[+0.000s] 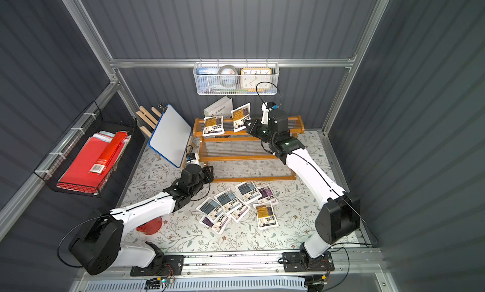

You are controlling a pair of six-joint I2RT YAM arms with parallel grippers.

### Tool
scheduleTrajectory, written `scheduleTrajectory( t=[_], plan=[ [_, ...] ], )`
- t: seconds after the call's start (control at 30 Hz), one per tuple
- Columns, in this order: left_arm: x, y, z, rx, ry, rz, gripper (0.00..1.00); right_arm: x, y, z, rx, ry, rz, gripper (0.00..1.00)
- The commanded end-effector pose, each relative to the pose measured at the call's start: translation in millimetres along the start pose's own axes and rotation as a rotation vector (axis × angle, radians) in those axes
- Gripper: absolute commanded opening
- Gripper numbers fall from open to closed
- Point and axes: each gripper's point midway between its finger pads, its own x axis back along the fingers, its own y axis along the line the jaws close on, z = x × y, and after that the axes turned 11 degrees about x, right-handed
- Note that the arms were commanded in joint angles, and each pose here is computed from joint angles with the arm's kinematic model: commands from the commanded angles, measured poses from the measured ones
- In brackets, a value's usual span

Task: Place the bagged coffee beans on the shelf by color
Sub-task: Place the bagged coffee beans on the shelf.

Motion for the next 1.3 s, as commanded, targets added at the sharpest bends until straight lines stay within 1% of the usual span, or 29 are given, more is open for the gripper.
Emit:
scheduleTrajectory(
  t=[0.0,0.1,0.17,0.3,0.43,0.5,0.57,0.63,0.77,0.83,0.87,0.97,1.1,1.27],
  plan=[
    [0,-6,-9,-0.023,-0.019,0.002,0.39,-5,-7,6,-0.022,0.006,0.001,0.0],
    [0,-4,-9,-0.026,-0.017,-0.005,0.39,-5,-13,13,-0.028,0.017,0.016,0.0],
    [0,-4,-9,-0.023,-0.018,-0.003,0.39,-5,-24,14,-0.024,-0.002,0.065,0.01],
    [0,-6,-8,-0.026,-0.015,0.001,0.39,-6,-28,13,-0.006,-0.008,0.084,0.08],
    [-1,-5,-6,-0.022,-0.009,0.002,0.39,-6,-36,14,0.0,-0.01,0.12,0.24],
    [-1,-4,-6,-0.021,-0.009,0.002,0.39,-6,-38,15,-0.001,-0.01,0.129,0.3],
    [0,-5,-6,-0.02,-0.009,0.004,0.39,-7,-38,14,-0.002,-0.016,0.129,0.39],
    [-1,-5,-5,-0.019,-0.004,0.006,0.39,-6,-35,11,-0.001,-0.023,0.123,0.45],
    [-1,-6,-5,-0.019,-0.004,0.012,0.39,2,-36,6,0.002,-0.04,0.148,0.57],
    [0,-7,-5,-0.022,-0.003,0.015,0.39,8,-38,7,0.012,-0.038,0.173,0.67],
    [0,-7,-6,-0.024,-0.003,0.015,0.4,12,-40,7,0.021,-0.036,0.187,0.69],
    [-1,-8,-6,-0.031,-0.001,0.012,0.4,28,-54,11,0.025,-0.044,0.272,0.7],
    [-2,-10,-4,-0.034,0.012,0.02,0.41,52,-65,22,0.042,-0.052,0.343,0.7],
    [-8,-14,8,-0.064,0.07,0.043,0.4,90,-81,45,0.103,-0.023,0.434,0.69]
  ],
)
